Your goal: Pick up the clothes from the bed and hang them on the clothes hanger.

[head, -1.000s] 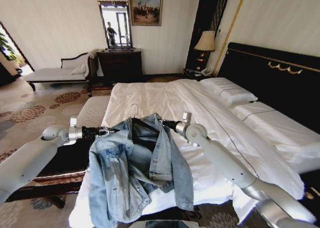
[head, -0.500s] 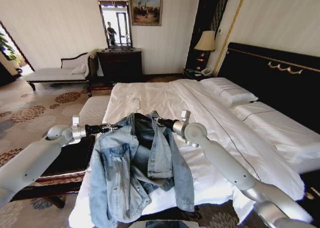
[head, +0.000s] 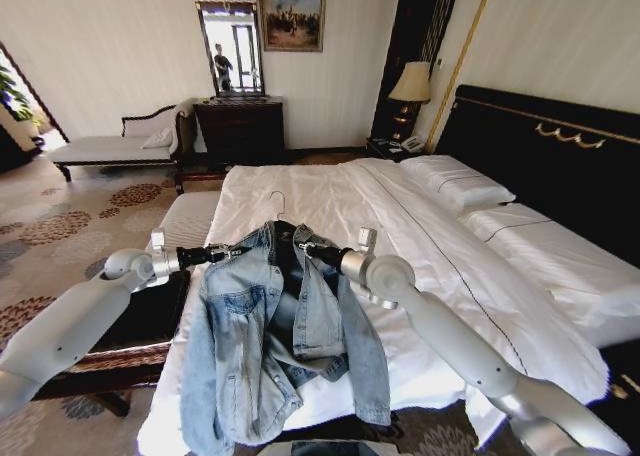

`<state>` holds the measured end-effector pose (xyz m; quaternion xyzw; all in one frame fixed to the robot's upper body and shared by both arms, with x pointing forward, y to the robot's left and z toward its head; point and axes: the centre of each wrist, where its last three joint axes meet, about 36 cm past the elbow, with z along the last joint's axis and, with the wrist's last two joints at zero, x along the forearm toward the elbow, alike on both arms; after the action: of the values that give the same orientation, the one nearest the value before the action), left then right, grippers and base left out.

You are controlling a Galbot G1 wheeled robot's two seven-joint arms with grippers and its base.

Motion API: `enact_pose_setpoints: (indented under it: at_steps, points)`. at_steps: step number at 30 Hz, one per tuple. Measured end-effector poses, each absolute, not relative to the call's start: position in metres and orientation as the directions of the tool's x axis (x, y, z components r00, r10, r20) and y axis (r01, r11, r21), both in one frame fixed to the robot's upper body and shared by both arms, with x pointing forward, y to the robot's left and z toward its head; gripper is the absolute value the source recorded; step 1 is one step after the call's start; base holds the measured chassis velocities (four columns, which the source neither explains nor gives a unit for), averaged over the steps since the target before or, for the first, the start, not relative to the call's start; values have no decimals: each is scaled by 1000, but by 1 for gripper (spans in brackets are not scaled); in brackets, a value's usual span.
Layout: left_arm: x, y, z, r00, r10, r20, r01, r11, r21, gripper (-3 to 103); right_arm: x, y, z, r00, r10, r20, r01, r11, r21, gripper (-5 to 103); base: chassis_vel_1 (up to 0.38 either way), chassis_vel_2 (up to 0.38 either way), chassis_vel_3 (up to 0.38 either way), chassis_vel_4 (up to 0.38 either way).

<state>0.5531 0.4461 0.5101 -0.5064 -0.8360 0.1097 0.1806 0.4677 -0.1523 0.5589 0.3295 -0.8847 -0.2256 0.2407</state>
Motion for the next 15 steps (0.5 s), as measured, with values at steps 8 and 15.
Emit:
enact_pose_setpoints:
  at_steps: [8, 15]
  points:
    - [545, 425, 509, -383, 904, 191, 831, 427, -357, 22, 463, -132, 563, -656, -711, 254, -492, 658, 570, 0, 0, 0, 0, 0]
    - [544, 429, 514, -400, 898, 183, 832, 439, -338, 22, 440, -134, 563, -631, -732, 255, -524, 645, 557, 0, 0, 0, 0, 0]
